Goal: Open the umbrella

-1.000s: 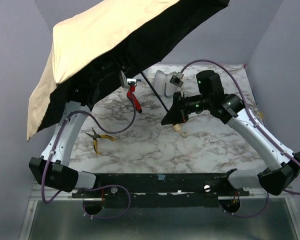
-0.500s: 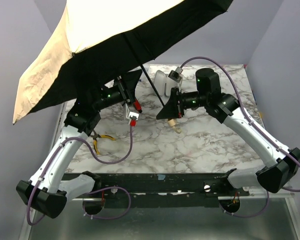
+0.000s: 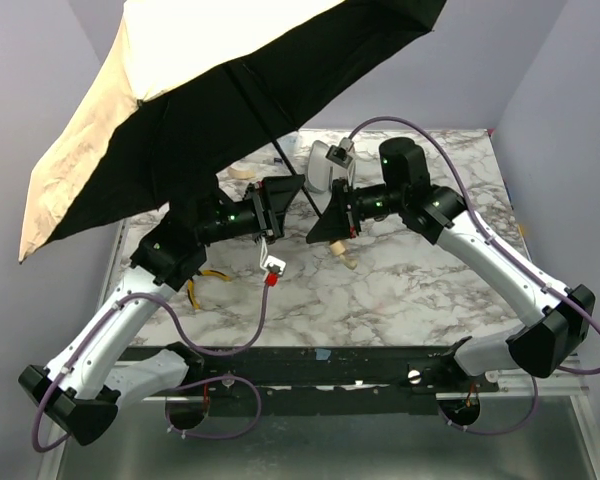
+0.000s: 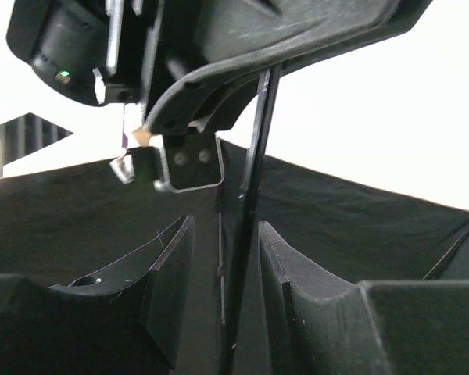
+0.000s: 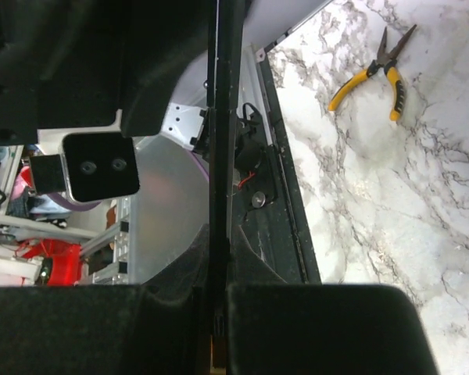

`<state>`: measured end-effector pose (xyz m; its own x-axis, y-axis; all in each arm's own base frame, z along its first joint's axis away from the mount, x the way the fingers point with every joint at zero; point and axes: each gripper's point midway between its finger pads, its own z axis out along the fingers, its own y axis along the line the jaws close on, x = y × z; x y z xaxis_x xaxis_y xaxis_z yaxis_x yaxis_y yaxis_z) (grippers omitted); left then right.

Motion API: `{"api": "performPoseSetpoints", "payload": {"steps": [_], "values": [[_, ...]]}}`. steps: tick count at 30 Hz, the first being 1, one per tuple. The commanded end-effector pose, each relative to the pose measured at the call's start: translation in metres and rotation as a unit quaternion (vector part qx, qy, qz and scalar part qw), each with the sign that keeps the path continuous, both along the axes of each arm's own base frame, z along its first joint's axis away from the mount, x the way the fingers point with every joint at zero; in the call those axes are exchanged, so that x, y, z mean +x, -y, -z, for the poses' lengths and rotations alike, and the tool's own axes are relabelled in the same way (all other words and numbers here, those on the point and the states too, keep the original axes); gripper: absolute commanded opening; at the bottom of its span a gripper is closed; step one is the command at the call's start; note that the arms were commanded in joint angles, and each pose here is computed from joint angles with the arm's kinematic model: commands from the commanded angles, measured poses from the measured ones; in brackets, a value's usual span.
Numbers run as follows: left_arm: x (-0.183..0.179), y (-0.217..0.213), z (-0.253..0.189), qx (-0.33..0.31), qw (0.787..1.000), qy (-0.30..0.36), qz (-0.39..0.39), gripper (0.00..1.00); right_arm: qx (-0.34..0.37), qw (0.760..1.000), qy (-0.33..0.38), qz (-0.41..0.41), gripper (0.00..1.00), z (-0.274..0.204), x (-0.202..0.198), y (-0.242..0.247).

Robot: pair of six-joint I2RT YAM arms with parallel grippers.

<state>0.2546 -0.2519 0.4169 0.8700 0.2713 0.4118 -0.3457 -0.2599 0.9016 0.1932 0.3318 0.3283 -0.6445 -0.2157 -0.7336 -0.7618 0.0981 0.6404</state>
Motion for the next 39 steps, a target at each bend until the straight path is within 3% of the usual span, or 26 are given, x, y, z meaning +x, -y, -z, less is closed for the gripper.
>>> {"api": "performPoseSetpoints", "payload": {"steps": [1, 4, 6, 7, 10, 14, 17, 21, 27, 34, 39], "values": [[0.003, 0.006, 0.016, 0.064, 0.997, 0.046, -0.010, 0.39, 0.049, 0.994, 0.080, -0.055, 0.01, -0.025, -0.017, -0.007], [0.011, 0.008, 0.021, 0.076, 0.995, 0.059, -0.026, 0.32, 0.044, 0.994, 0.084, -0.061, 0.01, -0.020, -0.023, -0.007], [0.016, 0.006, 0.020, 0.078, 0.994, 0.057, -0.043, 0.18, 0.041, 0.994, 0.083, -0.061, 0.01, -0.016, -0.024, -0.006], [0.018, 0.004, 0.019, 0.078, 0.994, 0.056, -0.052, 0.04, 0.040, 0.994, 0.083, -0.059, 0.01, -0.016, -0.024, -0.006], [0.023, -0.005, 0.017, 0.080, 0.992, 0.050, -0.083, 0.00, 0.040, 0.994, 0.087, -0.049, 0.05, -0.016, -0.023, -0.004], [0.029, -0.028, 0.026, 0.100, 0.985, 0.030, -0.135, 0.00, 0.032, 0.994, 0.104, -0.015, 0.54, -0.021, -0.014, -0.002], [0.041, -0.053, 0.037, 0.123, 0.975, 0.029, -0.185, 0.00, 0.024, 0.993, 0.117, 0.015, 0.74, -0.026, -0.005, 0.004], [0.059, -0.088, 0.047, 0.163, 0.954, 0.034, -0.249, 0.00, 0.018, 0.990, 0.124, 0.057, 0.88, -0.031, 0.012, 0.018], [0.088, -0.110, 0.041, 0.157, 0.944, 0.061, -0.285, 0.00, 0.010, 0.981, 0.144, 0.129, 0.96, -0.044, 0.038, 0.038], [0.125, -0.108, 0.046, 0.137, 0.948, 0.096, -0.270, 0.00, 0.010, 0.964, 0.157, 0.214, 0.98, -0.063, 0.078, 0.078], [0.155, -0.120, 0.068, 0.165, 0.935, 0.099, -0.297, 0.00, 0.007, 0.954, 0.170, 0.247, 0.98, -0.070, 0.084, 0.099]]}}
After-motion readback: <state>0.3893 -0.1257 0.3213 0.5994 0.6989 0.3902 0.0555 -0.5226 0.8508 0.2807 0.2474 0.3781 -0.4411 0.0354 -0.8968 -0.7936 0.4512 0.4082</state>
